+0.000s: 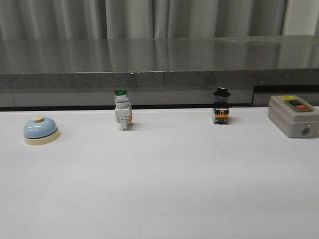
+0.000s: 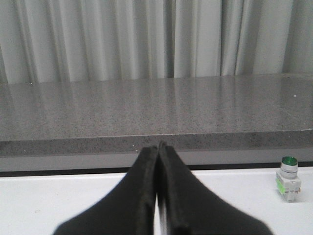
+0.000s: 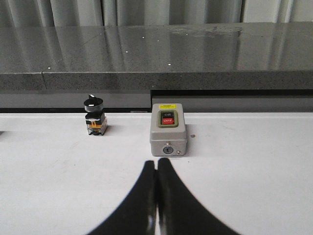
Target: Place and press bell with both arms
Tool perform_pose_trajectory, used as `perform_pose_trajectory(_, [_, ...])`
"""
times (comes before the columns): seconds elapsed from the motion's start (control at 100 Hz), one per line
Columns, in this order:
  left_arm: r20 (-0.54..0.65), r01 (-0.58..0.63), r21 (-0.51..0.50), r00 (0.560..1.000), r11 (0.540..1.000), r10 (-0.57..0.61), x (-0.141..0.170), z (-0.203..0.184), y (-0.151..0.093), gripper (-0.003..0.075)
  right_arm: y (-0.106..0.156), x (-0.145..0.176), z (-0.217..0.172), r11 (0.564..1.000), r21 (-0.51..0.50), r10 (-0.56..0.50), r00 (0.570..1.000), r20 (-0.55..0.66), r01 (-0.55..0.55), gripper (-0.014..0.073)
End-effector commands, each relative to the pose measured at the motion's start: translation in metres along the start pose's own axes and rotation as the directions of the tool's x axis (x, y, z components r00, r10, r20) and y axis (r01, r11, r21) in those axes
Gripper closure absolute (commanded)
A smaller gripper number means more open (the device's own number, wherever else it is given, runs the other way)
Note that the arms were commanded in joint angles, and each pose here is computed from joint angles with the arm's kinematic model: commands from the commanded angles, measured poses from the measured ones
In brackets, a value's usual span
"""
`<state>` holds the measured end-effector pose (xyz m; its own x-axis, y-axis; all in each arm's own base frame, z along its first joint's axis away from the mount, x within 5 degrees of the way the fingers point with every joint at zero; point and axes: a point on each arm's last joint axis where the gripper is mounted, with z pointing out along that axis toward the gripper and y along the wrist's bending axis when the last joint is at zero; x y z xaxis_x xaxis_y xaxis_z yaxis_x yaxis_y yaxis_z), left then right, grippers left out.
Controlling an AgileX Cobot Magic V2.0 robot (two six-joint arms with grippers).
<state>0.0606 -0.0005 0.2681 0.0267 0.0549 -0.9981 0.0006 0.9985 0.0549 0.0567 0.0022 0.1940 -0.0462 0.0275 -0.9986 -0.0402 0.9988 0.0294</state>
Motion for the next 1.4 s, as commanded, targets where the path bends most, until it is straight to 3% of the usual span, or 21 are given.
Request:
perform_pose_trajectory(0.0, [-0.012, 0.023, 0.003, 1.0, 1.0, -0.022, -0.033, 0.012, 0.002, 0.0739, 0.0, -0.014, -0.003, 1.0, 0.003, -0.014, 0.993, 0.116, 0.014, 0.0655])
perform_pose_trajectory(0.2, [-0.247, 0.027, 0.03, 0.969, 0.999, -0.019, -0.066, 0.053, 0.002, 0.074, 0.0, -0.014, -0.003, 1.0, 0.003, -0.014, 0.993, 0.116, 0.014, 0.0655])
perform_pose_trajectory(0.36, [-0.353, 0.032, 0.038, 0.935, 0.999, -0.017, -0.077, 0.088, 0.003, 0.074, 0.0, -0.014, -0.003, 1.0, 0.003, -0.014, 0.993, 0.116, 0.014, 0.0655])
perform_pose_trajectory(0.65, [-0.516, 0.044, 0.042, 0.857, 0.998, -0.016, -0.055, 0.137, 0.002, 0.0739, 0.0, -0.014, -0.003, 1.0, 0.003, -0.014, 0.993, 0.116, 0.014, 0.0655])
perform_pose_trajectory(0.92, [-0.617, 0.053, 0.05, 0.787, 0.997, -0.01, -0.037, 0.146, 0.001, 0.0731, 0.0, -0.014, -0.003, 1.0, 0.003, -0.014, 0.993, 0.116, 0.014, 0.0655])
perform_pose_trajectory(1.04, [-0.638, 0.055, 0.053, 0.77, 0.997, -0.008, -0.035, 0.145, 0.0, 0.0601, 0.0, -0.014, -0.003, 1.0, 0.003, -0.014, 0.993, 0.116, 0.014, 0.0655])
perform_pose_trajectory(1.11, [-0.645, 0.056, 0.054, 0.764, 0.997, -0.008, -0.034, 0.144, 0.0, 0.0437, 0.0, -0.014, -0.003, 1.0, 0.003, -0.014, 0.993, 0.116, 0.014, 0.0655])
perform_pose_trajectory(1.23, [-0.645, 0.058, 0.054, 0.764, 0.997, -0.01, -0.034, 0.144, 0.0, 0.0087, 0.0, -0.014, -0.003, 1.0, 0.003, -0.014, 0.993, 0.116, 0.014, 0.0655])
perform_pose_trajectory(1.28, [-0.643, 0.075, 0.05, 0.765, 0.996, -0.025, -0.035, 0.144, -0.001, -0.0003, 0.0, -0.014, -0.003, 1.0, 0.003, -0.014, 0.993, 0.116, 0.014, 0.0655])
perform_pose_trajectory(1.39, [-0.641, 0.123, 0.041, 0.764, 0.992, -0.068, -0.036, 0.145, -0.003, 0.0053, 0.0, -0.014, -0.003, 1.0, 0.003, -0.014, 0.993, 0.116, 0.014, 0.0655])
